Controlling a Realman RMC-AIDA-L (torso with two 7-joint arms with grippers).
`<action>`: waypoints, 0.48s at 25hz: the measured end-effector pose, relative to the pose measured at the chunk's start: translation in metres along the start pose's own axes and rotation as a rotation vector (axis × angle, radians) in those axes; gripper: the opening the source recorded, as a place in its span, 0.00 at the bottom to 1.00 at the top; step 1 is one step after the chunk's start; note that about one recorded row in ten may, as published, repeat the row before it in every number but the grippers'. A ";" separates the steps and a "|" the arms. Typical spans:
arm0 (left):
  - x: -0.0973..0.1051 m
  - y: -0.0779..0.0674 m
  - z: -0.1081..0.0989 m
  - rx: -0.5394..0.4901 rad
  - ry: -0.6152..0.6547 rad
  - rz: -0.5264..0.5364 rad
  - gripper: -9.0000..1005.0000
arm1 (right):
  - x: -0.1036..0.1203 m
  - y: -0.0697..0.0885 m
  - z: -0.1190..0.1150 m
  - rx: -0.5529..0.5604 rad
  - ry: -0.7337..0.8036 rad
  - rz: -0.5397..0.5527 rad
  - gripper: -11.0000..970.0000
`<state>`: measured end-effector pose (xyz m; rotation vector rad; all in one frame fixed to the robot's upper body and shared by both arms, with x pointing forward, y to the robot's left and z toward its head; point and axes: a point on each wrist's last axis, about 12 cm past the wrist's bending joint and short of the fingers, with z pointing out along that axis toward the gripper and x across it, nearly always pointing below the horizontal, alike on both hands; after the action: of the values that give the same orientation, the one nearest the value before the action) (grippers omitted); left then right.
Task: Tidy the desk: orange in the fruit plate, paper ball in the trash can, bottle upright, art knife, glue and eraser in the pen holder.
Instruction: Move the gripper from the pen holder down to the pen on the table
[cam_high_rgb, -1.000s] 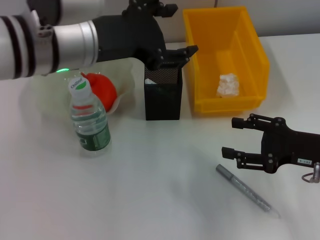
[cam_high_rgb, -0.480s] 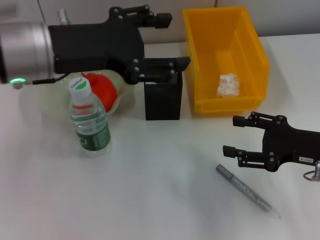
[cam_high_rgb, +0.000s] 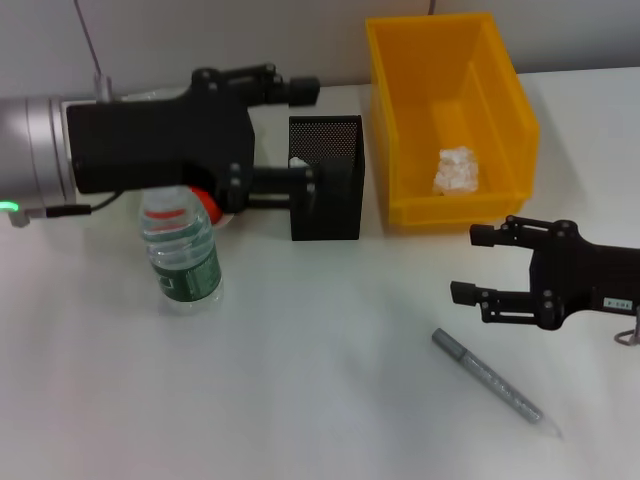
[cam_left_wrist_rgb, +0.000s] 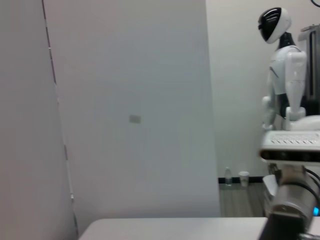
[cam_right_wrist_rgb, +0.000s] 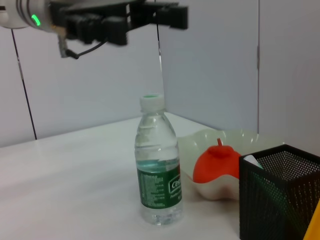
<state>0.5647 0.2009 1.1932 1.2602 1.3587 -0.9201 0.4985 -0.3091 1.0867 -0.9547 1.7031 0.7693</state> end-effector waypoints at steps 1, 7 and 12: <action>0.002 -0.001 0.000 0.008 0.001 -0.002 0.81 | -0.002 -0.001 0.000 0.001 0.002 0.000 0.79; 0.008 -0.011 0.002 0.098 0.046 -0.004 0.81 | -0.012 -0.005 -0.003 0.011 0.023 0.035 0.79; 0.017 -0.021 0.008 0.155 0.095 0.008 0.81 | -0.021 -0.010 -0.004 0.011 0.096 0.080 0.79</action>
<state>0.5470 0.1931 1.1729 1.4422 1.3764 -0.9863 0.5095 -0.3121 1.1076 -0.9335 1.8365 0.7765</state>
